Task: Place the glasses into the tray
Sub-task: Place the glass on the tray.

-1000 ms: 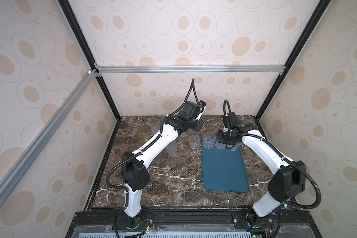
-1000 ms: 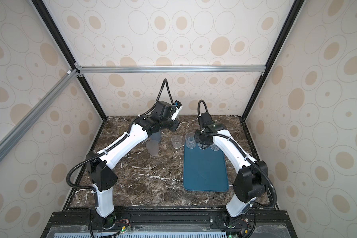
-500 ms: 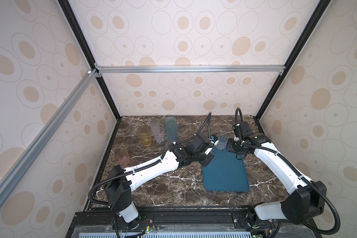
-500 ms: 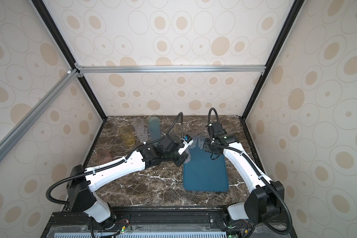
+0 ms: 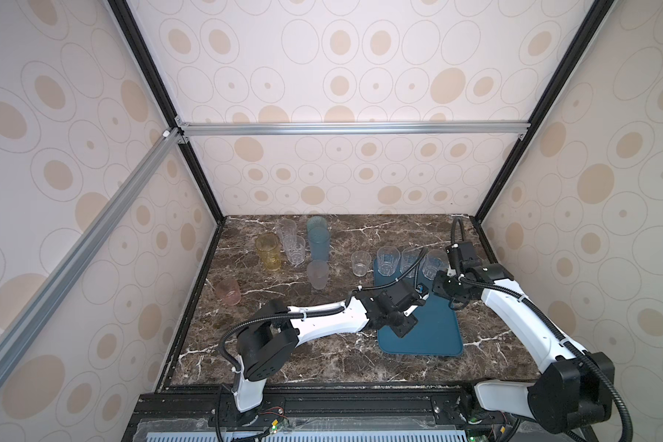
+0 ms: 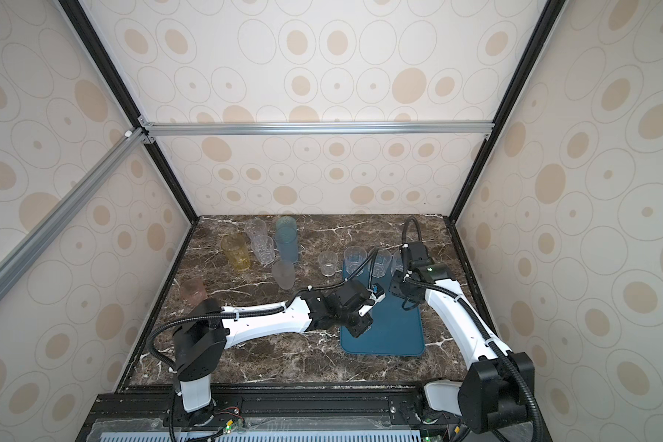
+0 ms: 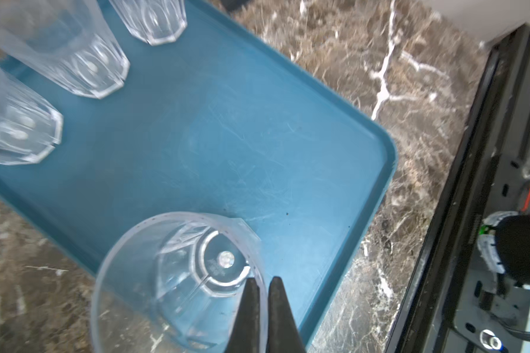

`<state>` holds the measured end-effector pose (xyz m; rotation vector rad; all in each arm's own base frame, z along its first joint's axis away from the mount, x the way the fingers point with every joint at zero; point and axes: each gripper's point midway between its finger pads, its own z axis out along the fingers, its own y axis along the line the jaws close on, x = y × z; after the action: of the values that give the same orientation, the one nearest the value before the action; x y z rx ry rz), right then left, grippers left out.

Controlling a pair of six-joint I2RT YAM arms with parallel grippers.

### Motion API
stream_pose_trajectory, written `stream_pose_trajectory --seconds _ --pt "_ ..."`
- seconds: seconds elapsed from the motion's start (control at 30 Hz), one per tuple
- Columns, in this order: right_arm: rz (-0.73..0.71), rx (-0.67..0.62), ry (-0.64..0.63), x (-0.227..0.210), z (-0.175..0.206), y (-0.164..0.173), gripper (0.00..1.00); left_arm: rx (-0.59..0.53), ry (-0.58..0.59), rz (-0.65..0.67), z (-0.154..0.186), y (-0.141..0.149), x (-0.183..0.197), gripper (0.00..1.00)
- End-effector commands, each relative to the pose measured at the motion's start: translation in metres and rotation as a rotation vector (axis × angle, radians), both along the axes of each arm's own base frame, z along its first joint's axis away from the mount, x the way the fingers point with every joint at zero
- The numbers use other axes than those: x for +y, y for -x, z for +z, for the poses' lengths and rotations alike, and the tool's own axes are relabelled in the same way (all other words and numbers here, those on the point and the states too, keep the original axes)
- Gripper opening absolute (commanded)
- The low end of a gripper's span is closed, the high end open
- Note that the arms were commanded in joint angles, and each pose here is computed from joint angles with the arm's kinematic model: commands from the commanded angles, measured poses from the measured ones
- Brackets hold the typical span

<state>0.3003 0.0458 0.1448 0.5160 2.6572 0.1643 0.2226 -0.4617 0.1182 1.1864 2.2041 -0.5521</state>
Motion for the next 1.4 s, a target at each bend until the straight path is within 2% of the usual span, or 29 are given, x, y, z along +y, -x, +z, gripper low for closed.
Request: stream_pose_trajectory --seconds 0.0,0.1,0.3,0.47,0.67,0.8,1.0,1.2,1.37 --pt "0.016 0.01 -0.022 0.004 -0.003 0.002 0.3 -0.056 0.075 -0.013 0.03 -0.006 -0.02 0.0" --pt "0.014 0.022 -0.036 0.006 -0.006 0.003 0.3 -0.05 0.055 -0.023 0.022 -0.005 -0.02 0.01" --pt "0.029 0.035 -0.073 0.013 -0.009 0.008 0.29 -0.056 0.052 -0.034 0.027 -0.004 -0.021 0.18" --pt "0.051 0.059 -0.082 0.018 -0.012 0.014 0.29 -0.062 0.05 -0.046 0.033 -0.004 -0.022 0.27" --pt "0.107 0.116 -0.133 0.029 -0.012 0.029 0.32 -0.137 0.088 -0.044 0.08 -0.007 -0.011 0.44" --pt "0.161 0.159 -0.182 0.041 -0.014 0.043 0.36 -0.194 0.117 0.025 0.108 -0.025 0.017 0.54" --pt "0.228 0.211 -0.152 0.057 -0.02 0.053 0.4 -0.265 0.099 0.196 0.112 -0.072 0.074 0.59" --pt "0.287 0.247 -0.083 0.071 -0.031 0.054 0.38 -0.382 0.105 0.408 0.121 -0.113 0.134 0.71" --pt "0.312 0.266 -0.016 0.073 -0.039 0.049 0.32 -0.424 0.13 0.526 0.121 -0.126 0.166 0.8"
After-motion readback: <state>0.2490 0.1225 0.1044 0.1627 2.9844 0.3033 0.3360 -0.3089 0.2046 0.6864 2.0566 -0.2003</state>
